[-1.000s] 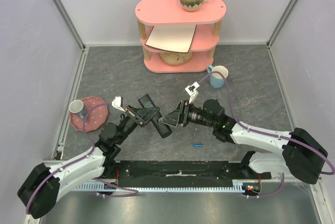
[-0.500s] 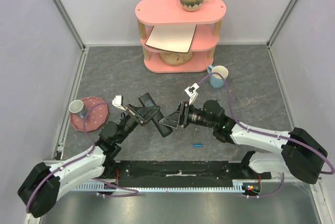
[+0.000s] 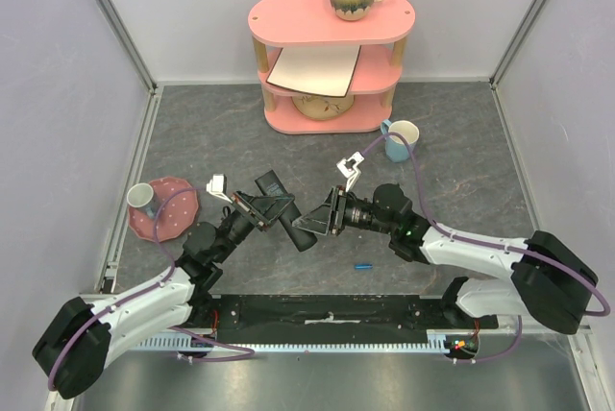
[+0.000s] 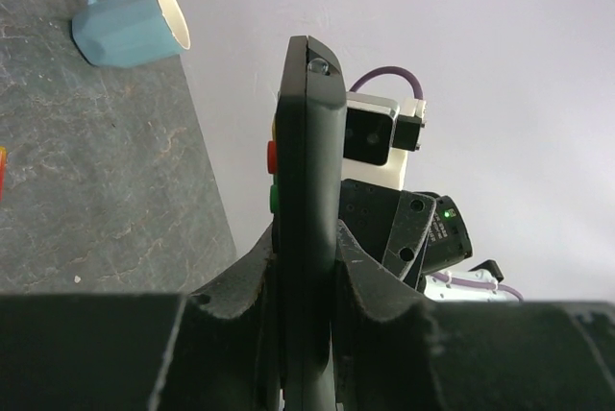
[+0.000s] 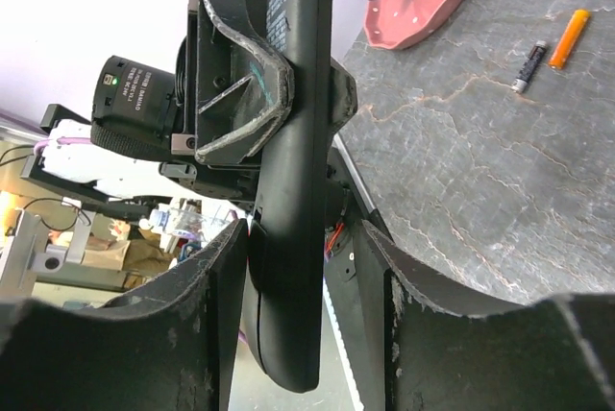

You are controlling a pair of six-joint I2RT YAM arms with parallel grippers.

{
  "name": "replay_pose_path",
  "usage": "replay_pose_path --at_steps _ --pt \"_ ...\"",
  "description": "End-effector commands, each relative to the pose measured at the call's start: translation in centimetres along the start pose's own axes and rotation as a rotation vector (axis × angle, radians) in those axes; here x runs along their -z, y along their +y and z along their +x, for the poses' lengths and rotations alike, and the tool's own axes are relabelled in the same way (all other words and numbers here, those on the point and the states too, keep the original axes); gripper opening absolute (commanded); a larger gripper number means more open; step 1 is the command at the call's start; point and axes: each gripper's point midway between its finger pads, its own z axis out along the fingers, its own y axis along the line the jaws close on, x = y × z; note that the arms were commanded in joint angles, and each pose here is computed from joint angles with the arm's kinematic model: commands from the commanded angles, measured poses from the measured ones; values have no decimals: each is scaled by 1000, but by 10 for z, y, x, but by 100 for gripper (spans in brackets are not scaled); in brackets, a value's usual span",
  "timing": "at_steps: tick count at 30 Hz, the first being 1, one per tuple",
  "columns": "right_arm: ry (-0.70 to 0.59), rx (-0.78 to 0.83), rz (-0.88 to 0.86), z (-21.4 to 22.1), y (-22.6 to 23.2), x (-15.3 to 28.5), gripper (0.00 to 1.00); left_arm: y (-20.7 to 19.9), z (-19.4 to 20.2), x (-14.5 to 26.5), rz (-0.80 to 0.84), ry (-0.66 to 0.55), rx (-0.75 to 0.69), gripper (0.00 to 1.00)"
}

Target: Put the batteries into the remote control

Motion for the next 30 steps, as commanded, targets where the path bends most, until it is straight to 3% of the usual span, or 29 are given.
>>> replay_pose_path --at_steps 1,6,12,18,21,22,24,28,30 --pt "42 -22 -18 14 -6 1 54 -48 -11 -4 153 -35 -5 2" --pt "39 -39 -79 14 5 2 69 -46 -11 -4 149 -38 -7 2" --pt "44 -57 -123 15 11 3 64 -50 -12 -4 159 -43 -8 2" --pt "65 -84 -187 19 19 2 43 -48 -12 -4 154 -43 -11 2" --pt "82 -97 -225 21 25 1 22 -48 -12 -4 151 -43 -12 2" --pt "86 -103 -223 21 23 0 9 -48 -12 -4 151 -42 -11 2" --pt "98 -101 -239 22 26 -1 0 -47 -12 -5 145 -42 -14 2" --pt "111 -76 -268 20 35 -1 0 -43 -12 -5 123 -42 -19 3" --pt "128 -60 -262 19 37 -3 0 -40 -12 -4 111 -43 -30 14"
